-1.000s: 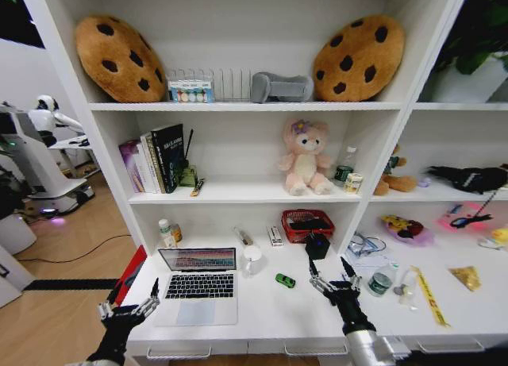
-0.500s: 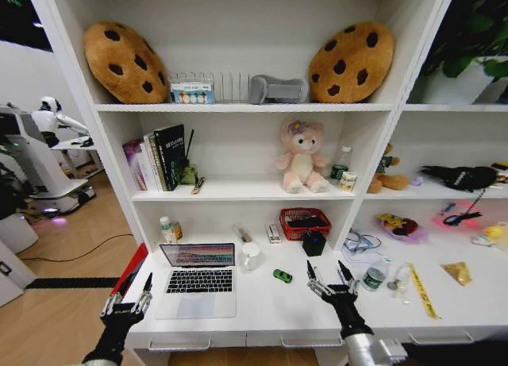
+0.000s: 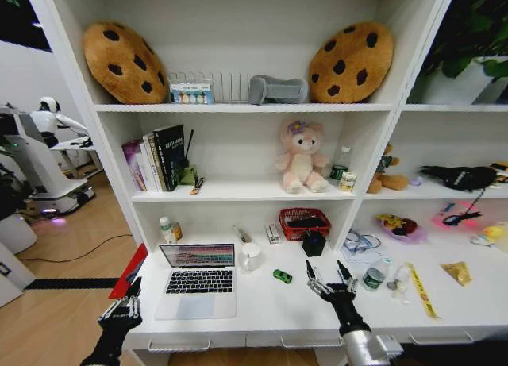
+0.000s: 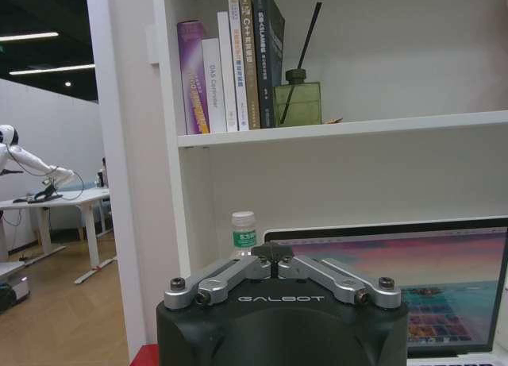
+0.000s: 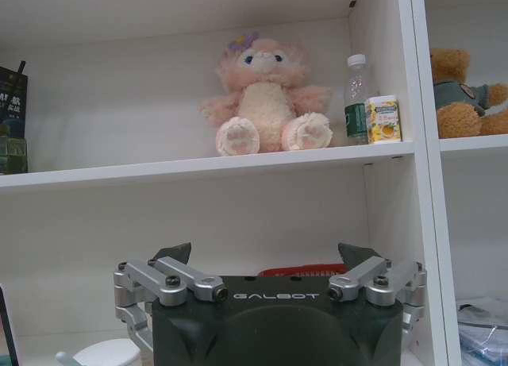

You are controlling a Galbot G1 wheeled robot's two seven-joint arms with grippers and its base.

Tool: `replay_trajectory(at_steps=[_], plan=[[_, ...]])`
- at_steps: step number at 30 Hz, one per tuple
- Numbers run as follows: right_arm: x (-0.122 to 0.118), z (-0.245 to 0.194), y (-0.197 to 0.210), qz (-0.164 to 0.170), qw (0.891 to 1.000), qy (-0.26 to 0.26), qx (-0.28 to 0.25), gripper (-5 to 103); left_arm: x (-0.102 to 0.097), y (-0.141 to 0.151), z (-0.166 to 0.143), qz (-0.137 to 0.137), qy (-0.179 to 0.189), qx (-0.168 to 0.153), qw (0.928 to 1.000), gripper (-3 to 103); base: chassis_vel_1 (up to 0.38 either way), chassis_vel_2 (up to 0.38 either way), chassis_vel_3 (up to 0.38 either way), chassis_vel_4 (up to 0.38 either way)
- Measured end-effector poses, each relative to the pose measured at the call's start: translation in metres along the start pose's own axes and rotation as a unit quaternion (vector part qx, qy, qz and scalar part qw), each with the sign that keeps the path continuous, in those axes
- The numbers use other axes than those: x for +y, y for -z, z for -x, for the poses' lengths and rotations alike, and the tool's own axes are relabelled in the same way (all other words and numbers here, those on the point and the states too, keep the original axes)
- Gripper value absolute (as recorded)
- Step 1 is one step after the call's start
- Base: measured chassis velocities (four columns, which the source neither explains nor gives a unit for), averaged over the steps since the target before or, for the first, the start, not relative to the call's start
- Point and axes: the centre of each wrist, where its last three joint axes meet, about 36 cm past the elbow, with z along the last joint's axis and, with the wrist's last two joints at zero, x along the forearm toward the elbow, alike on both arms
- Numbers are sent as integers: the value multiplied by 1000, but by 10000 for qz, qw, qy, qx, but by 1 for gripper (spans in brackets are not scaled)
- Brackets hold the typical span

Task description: Organize the objects on the table.

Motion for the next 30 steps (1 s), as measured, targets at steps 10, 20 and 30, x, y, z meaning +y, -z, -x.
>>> replay_trajectory(at_steps=[10, 20, 30], plan=[[-20, 2, -10, -351, 9993, -58, -76, 100, 96, 3, 72, 399, -269, 195, 9986, 0, 0, 0, 0, 0], [-23, -1, -16, -529, 9985, 127, -106, 100, 133, 64, 152, 1136, -1132, -96, 9870, 0, 0, 0, 0, 0], [-30, 1, -26, -814, 9960, 326, -159, 100, 149, 94, 187, 1930, -2292, 204, 9538, 0, 0, 0, 0, 0]])
